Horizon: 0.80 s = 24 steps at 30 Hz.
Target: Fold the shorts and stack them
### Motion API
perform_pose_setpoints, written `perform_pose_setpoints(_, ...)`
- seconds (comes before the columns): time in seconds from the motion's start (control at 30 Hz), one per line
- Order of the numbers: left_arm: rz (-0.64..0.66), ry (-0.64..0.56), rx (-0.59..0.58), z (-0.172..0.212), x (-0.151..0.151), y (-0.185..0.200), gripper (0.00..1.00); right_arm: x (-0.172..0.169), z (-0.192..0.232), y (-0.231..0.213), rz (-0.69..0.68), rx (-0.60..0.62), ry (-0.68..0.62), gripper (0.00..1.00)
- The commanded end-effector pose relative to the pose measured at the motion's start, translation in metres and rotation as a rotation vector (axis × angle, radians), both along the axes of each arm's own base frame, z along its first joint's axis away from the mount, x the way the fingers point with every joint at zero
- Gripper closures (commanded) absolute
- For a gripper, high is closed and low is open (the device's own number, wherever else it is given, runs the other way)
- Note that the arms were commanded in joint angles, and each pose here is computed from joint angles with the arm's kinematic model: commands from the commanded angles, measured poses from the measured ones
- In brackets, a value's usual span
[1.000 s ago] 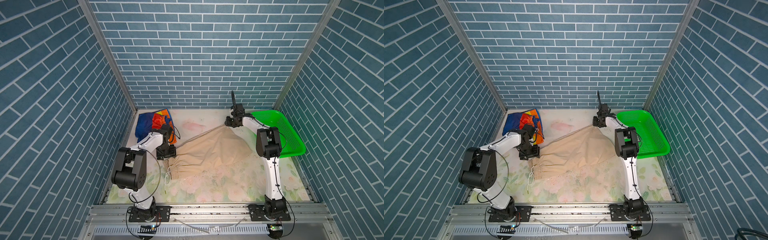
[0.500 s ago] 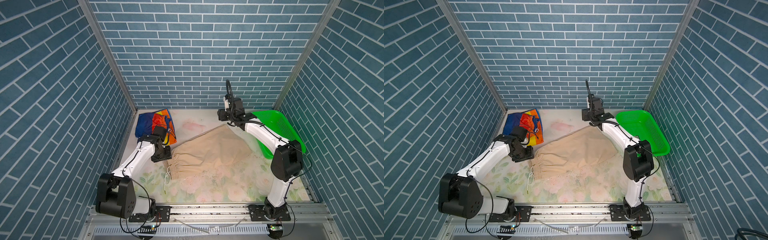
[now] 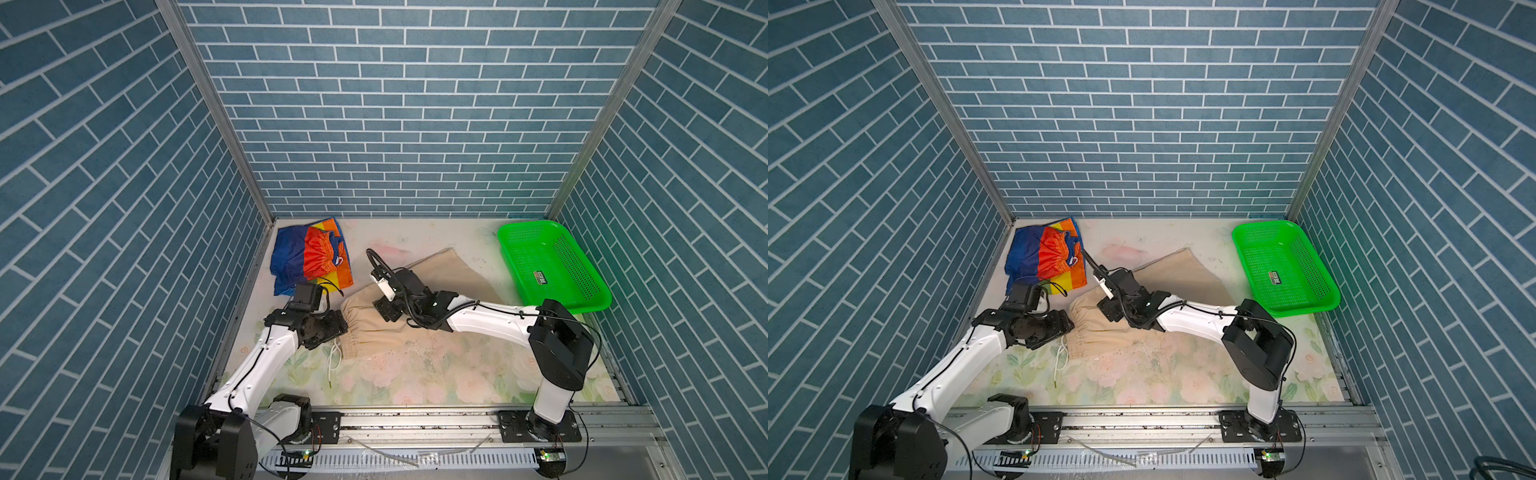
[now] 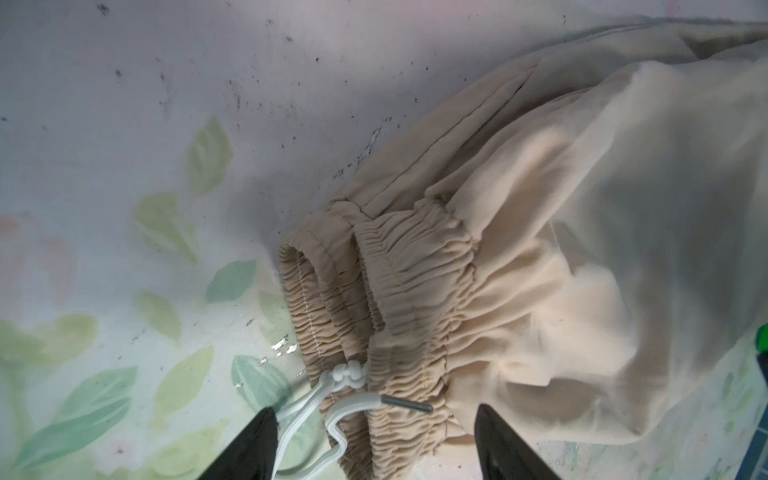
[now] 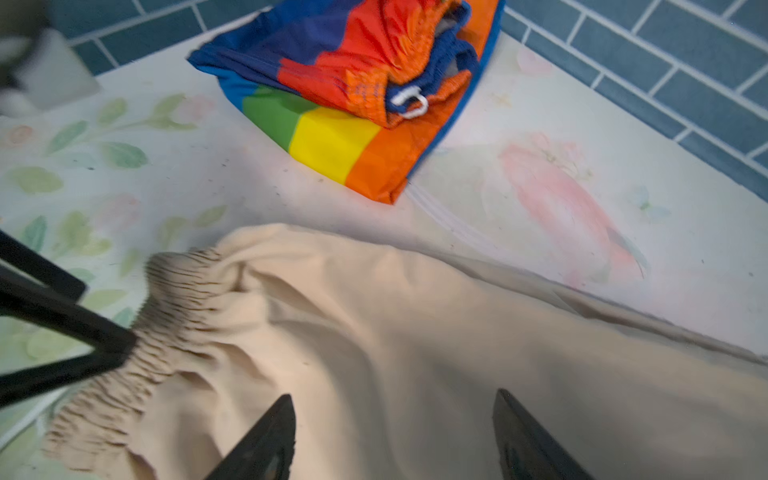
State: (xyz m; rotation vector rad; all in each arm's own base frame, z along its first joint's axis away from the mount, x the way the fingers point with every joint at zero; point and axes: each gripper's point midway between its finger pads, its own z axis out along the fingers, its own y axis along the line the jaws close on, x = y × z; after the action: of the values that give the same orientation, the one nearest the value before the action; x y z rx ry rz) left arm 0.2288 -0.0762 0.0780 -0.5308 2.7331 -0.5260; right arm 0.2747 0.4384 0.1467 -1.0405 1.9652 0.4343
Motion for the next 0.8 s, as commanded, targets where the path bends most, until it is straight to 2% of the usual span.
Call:
perform_pose_setpoints(0.0, 0.065, -0.064, -0.083, 0.008, 0.005, 0.0, 0.24, -0.001, 0.008, 0.014, 0.029, 0.015, -0.096, 0.2)
perform_pose_setpoints(0.03, 0.087, -0.071, -0.097, 0.01, 0.003, 0.005, 0.24, -0.005, 0.008, 0.018, 0.042, 0.003, -0.105, 0.03)
perform_pose_setpoints(0.07, 0.115, -0.078, -0.114, 0.013, 0.001, 0.01, 0.24, -0.009, 0.006, 0.022, 0.059, -0.019, -0.115, 0.01)
perform_pose_setpoints(0.17, 0.204, -0.108, -0.149, 0.029, -0.004, 0.031, 0.16, -0.018, -0.003, 0.034, 0.089, -0.111, -0.156, 0.01)
perform_pose_setpoints(0.3, 0.278, -0.154, -0.144, 0.054, -0.01, 0.051, 0.01, -0.038, -0.013, 0.048, 0.199, -0.196, -0.246, 0.01)
perform_pose_setpoints(0.43, 0.29, -0.157, -0.135, 0.067, -0.016, 0.055, 0.0, -0.055, -0.02, 0.05, 0.313, -0.249, -0.315, 0.01)
perform_pose_setpoints(0.63, 0.3, -0.131, -0.152, 0.071, -0.026, 0.054, 0.0, -0.062, -0.023, 0.046, 0.413, -0.269, -0.409, 0.01)
perform_pose_setpoints(0.77, 0.319, -0.123, -0.144, 0.068, -0.034, 0.058, 0.0, -0.058, -0.04, 0.048, 0.465, -0.343, -0.491, 0.01)
